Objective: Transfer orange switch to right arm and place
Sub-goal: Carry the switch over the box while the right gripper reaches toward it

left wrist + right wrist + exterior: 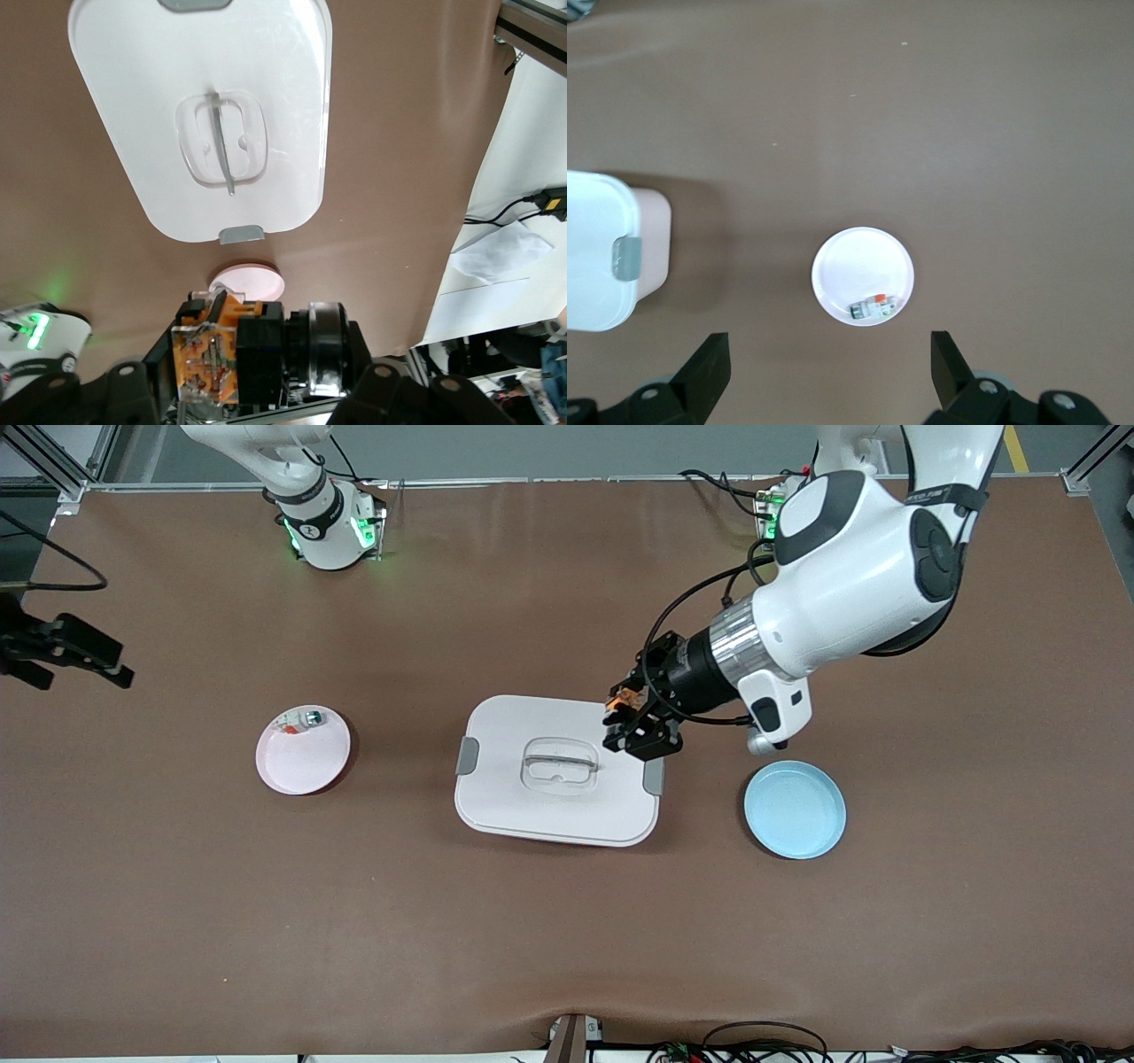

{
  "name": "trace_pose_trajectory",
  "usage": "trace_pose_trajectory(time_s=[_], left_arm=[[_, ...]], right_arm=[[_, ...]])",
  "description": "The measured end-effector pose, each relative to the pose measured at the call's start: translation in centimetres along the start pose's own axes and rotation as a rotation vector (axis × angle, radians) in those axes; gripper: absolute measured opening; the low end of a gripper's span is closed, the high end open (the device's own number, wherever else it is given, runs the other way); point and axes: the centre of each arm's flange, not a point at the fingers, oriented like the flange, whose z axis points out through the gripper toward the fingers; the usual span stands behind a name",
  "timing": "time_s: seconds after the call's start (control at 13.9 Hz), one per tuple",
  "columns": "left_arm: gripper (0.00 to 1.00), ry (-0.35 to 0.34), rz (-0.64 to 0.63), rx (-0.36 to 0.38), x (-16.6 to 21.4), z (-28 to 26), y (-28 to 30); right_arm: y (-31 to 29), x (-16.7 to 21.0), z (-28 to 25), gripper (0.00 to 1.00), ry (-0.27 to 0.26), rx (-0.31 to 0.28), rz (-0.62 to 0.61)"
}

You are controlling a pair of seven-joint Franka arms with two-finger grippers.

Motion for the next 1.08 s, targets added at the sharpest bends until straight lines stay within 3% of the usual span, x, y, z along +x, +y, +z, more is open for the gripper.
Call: trace_pose_trajectory(time_s=[0.14,0.36,0.57,0.86,1.08], left_arm=[[0.72,-0.015,-0.043,-0.020,-1.2,1.8,-0.3],[0.72,-0.040,-0.097,-0.050,-3.3,4.6,-1.0],[0.72,-0.059,-0.111,-0.068,-4.5,7.1,-1.7],[0.72,-0.098,-0.110,-0.140,-6.3,9.3,-2.3],[0.72,-0.103,-0.108,-0.148,-6.7,9.4,-2.4]], right_arm=[[-1.7,0.1,0.3,1.00,-0.004,0.058,-0.021],[-4.0,0.4,0.4,1.00,-0.004,0.251,-0.003],[-7.9,1.1,0.8,1.00,0.026,0.433,0.092],[-18.2,0.0,3.6,1.00,0.099,0.494,0.134],[-22.1,-0.9,6.1,1.00,0.097,0.567,0.160]])
